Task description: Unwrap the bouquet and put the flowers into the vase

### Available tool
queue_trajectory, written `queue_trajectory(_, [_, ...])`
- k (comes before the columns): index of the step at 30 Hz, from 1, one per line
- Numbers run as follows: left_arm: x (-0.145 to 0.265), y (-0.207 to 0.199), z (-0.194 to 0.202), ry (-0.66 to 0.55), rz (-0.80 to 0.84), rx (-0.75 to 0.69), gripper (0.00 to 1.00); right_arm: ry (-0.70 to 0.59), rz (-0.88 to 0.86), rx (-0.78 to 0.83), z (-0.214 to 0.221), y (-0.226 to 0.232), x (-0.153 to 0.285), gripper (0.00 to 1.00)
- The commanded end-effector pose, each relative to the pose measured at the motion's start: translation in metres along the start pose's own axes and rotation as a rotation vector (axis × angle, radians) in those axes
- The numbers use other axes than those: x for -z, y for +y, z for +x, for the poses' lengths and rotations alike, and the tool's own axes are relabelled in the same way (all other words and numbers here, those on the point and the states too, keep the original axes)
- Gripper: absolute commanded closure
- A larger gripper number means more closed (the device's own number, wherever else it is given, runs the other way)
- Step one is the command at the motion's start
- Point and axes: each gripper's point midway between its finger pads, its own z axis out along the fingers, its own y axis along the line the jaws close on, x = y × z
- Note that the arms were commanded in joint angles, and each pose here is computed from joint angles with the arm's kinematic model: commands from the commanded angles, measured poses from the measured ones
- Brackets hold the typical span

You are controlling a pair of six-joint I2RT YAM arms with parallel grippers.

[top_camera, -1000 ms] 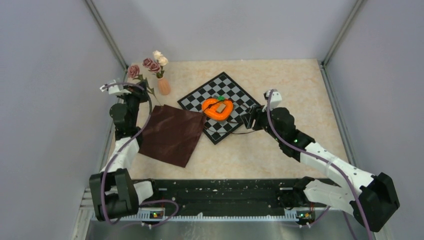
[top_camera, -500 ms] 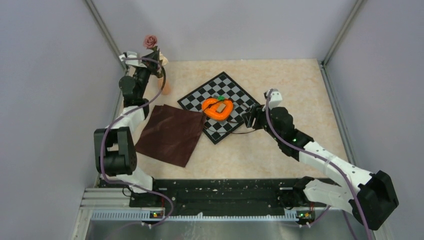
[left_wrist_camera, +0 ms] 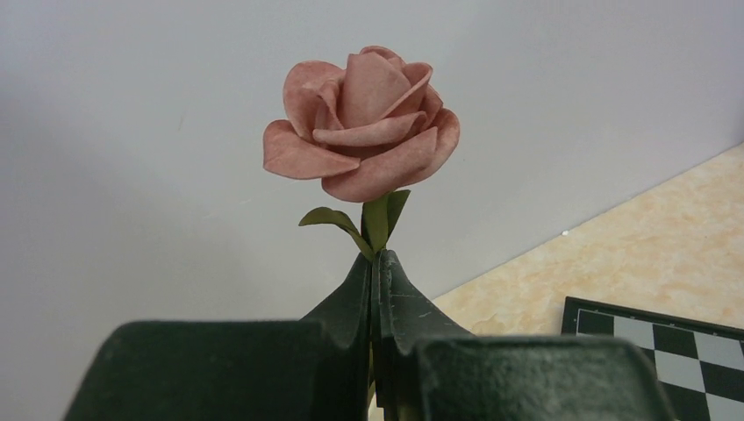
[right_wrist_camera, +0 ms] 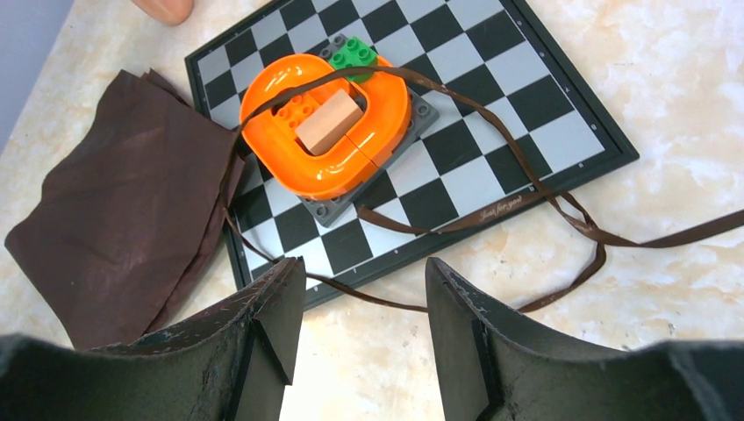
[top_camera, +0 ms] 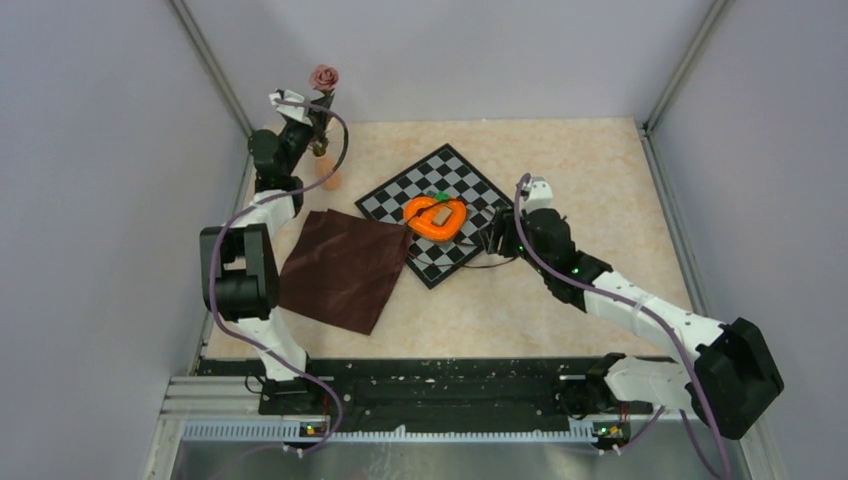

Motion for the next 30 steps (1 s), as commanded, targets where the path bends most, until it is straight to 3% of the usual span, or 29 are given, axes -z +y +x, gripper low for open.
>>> queue_trajectory(1, [-0.008, -0.001, -0.009, -0.032, 0.041, -0.091, 1.0, -0.082, -0.04, -0.019, -0.034, 0.016, -0.005, 0.45])
queue_trajectory(14, [0.0, -0.003, 0.011, 0.008, 0.039, -0.121, 1.0, -0.072, -0.047, -0.028, -0.034, 0.019, -0.007, 0.45])
queue_trajectory(30, [0.01, 0.007, 0.036, 0.024, -0.015, -0.053, 1.0, -0.065, -0.052, -0.026, -0.032, 0.02, -0.009, 0.45])
